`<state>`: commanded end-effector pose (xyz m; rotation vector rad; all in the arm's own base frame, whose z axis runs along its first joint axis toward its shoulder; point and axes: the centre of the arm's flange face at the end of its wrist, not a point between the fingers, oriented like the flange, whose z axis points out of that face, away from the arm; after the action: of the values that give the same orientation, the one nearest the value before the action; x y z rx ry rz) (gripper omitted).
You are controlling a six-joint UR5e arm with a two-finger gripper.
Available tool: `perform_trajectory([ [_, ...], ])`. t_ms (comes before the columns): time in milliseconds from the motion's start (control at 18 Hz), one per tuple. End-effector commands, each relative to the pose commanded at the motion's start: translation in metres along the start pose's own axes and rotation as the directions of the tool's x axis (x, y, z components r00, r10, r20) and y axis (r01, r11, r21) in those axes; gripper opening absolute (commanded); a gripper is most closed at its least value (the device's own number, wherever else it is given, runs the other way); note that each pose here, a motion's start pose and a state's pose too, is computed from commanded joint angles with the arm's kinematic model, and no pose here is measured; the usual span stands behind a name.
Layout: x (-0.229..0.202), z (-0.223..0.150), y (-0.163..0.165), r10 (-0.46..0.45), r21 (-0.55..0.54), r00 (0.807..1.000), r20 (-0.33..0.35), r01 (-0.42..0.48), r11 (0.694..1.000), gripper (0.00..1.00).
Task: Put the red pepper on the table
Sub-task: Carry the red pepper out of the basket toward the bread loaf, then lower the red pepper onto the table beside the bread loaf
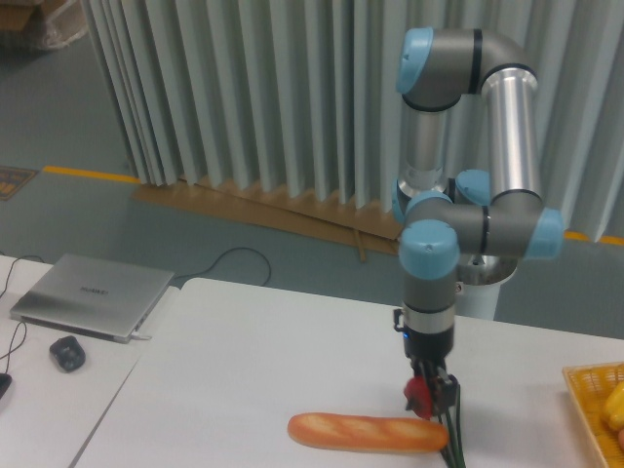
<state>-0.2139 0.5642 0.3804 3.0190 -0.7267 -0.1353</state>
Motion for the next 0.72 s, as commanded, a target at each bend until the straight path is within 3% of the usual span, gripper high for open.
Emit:
perform_trajectory([
  [722, 0.043, 0.059, -0.078, -0.037, -0.100, 0.998, 0.041, 0.041, 0.994, 0.52],
])
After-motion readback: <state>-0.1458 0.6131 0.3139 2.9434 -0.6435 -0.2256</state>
